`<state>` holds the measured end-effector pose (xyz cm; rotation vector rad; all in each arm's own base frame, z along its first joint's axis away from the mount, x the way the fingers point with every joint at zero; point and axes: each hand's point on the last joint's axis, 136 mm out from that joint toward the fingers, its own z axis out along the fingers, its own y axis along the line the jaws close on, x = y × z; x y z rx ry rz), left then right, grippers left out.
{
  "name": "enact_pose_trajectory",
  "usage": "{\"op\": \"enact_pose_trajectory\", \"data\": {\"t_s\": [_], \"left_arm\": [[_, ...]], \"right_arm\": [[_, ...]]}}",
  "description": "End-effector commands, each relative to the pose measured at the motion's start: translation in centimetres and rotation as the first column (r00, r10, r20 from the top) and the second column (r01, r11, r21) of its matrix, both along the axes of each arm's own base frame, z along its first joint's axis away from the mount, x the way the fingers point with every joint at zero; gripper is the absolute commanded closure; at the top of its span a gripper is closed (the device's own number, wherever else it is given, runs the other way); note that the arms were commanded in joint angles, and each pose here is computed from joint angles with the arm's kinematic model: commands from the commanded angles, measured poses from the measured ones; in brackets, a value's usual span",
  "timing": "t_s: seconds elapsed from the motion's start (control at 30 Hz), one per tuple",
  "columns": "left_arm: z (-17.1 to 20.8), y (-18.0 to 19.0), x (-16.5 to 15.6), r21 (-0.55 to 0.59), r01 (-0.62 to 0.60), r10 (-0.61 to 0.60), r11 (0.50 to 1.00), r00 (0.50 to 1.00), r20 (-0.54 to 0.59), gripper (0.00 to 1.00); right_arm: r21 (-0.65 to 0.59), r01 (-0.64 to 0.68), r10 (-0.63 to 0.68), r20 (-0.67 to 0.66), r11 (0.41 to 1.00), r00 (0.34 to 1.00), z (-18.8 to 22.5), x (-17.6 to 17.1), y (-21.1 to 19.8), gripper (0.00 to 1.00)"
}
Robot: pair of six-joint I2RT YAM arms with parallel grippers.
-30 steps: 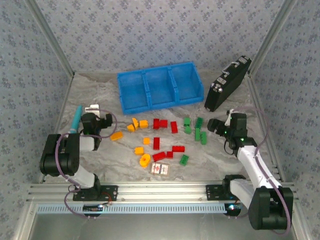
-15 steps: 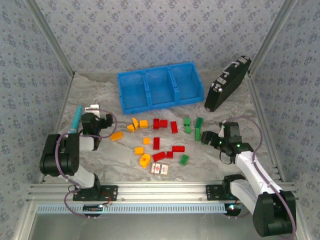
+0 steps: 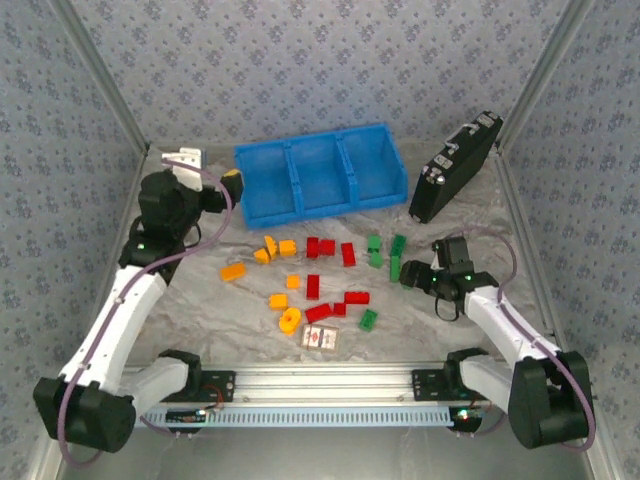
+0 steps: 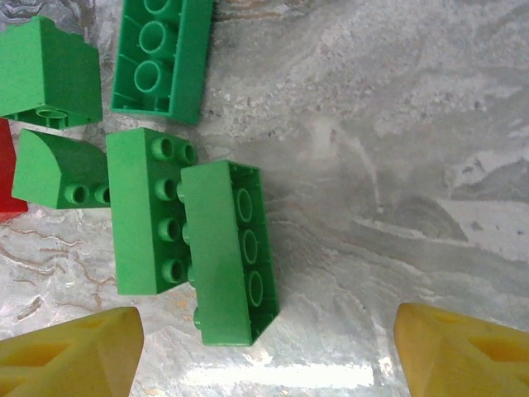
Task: Sort the legos into containers by color
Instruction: Pick up the lego from the middle-right of the table.
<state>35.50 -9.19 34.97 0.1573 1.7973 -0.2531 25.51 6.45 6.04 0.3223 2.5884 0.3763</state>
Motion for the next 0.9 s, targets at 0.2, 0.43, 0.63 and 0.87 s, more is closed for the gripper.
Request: {"op": "enact_pose_trajectory", "data": {"t_s": [0.2,0.43,0.63,0.87], "left_arm": [[-0.6,-2.0,-5.5,0.040,0.181,-0.165,0.983,0.952,-0.257,0.00],[-1.0,-2.2,-6.5,0.066,0.220,-0.193,0.973,0.939,-0.283,0.00],[-2.0,-2.3,-6.6,0.097,0.241,-0.201,0.966,0.930,-0.308,0.00],[-2.3,-2.4,-6.8,0.109,0.252,-0.209,0.961,0.928,-0.307,0.00]], "right_arm": [[-0.078,-0.005,0.004,-0.020,0.997,1.000,-0.3,0.8,-0.4,0.25],[-0.086,-0.009,0.008,-0.013,0.996,1.000,-0.2,1.3,-0.3,0.28],[-0.093,-0.033,0.030,-0.030,0.995,0.999,-0.5,2.2,0.3,0.34],[-0.117,-0.049,0.041,-0.066,0.992,0.997,-1.4,2.6,0.4,0.39]]}}
